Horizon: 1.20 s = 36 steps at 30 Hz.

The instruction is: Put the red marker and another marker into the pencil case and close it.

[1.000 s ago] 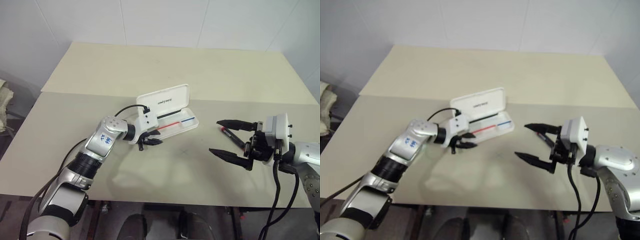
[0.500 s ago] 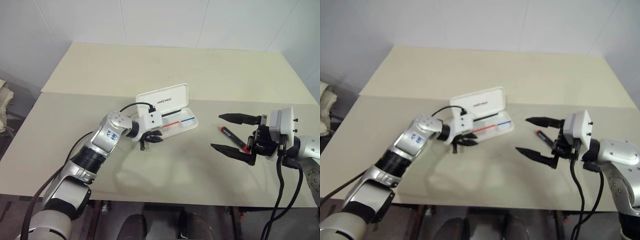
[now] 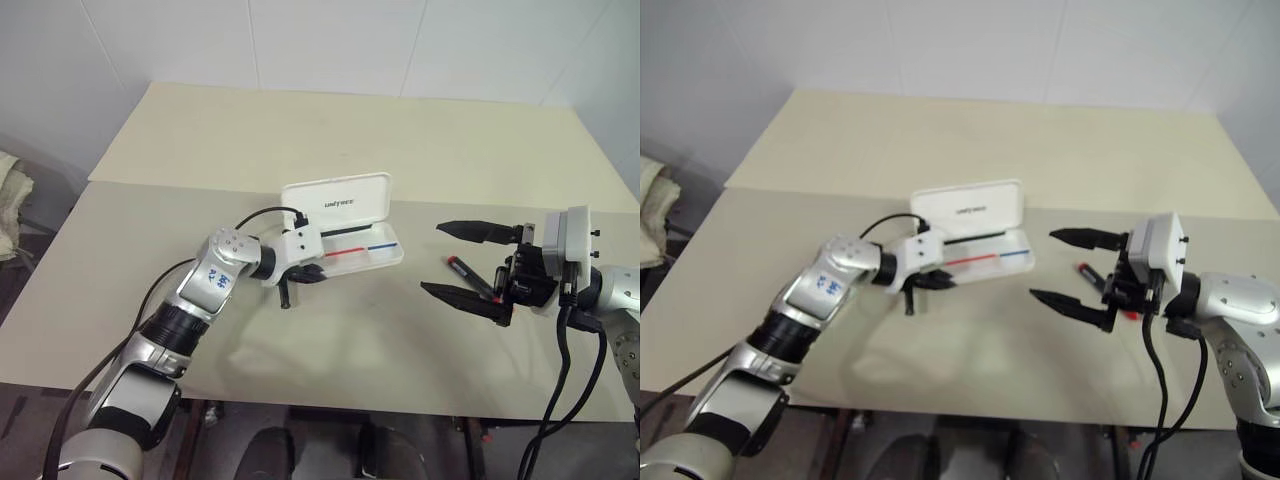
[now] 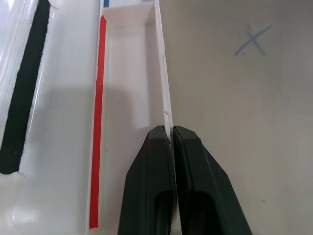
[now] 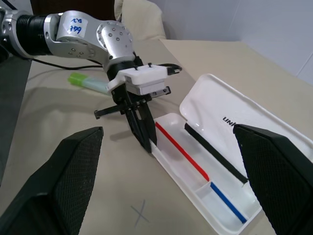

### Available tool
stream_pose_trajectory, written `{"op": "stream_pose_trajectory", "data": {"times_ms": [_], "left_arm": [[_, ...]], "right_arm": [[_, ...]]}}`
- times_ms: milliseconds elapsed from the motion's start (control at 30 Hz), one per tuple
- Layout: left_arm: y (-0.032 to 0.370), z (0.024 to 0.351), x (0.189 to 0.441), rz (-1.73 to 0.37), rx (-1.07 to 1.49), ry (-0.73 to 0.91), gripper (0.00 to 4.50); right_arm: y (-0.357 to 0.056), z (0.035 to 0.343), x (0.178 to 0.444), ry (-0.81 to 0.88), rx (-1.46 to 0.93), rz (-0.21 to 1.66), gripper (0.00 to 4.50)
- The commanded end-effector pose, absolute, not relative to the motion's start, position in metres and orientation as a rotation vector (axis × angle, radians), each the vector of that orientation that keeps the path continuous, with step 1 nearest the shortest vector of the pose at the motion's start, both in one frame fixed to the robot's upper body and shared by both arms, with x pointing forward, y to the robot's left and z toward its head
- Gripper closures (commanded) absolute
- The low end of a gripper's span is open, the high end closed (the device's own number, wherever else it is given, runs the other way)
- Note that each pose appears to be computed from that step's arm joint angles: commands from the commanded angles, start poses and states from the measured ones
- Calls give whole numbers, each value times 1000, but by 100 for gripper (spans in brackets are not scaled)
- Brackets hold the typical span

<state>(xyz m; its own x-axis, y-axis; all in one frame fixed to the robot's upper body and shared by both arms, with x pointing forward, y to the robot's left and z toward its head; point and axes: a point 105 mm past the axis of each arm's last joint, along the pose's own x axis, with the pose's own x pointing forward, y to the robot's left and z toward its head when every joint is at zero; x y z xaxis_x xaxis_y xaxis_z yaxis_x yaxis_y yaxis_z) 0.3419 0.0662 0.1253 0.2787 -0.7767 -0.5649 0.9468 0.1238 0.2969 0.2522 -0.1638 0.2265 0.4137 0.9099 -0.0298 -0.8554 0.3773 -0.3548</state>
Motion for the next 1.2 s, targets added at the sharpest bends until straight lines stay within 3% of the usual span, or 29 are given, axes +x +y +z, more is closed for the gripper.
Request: {"op": "stream_pose_trajectory", "data": {"times_ms": [33,233,700,1200], "left_arm": [[68,128,323,-1424,735,246,448],[78,123,311,-1498,779,255,448],[35,118,305,-1619,837,186,448],[38,114,305,-1561,783,275,448]], "right_arm": [[-162,234,250,-206,-365,1151,0],[-160,233,252,-210,-358,1160,0],[-159,233,248,-222,-360,1143,0],[-181,223,236,-131,-363,1118,0]]}}
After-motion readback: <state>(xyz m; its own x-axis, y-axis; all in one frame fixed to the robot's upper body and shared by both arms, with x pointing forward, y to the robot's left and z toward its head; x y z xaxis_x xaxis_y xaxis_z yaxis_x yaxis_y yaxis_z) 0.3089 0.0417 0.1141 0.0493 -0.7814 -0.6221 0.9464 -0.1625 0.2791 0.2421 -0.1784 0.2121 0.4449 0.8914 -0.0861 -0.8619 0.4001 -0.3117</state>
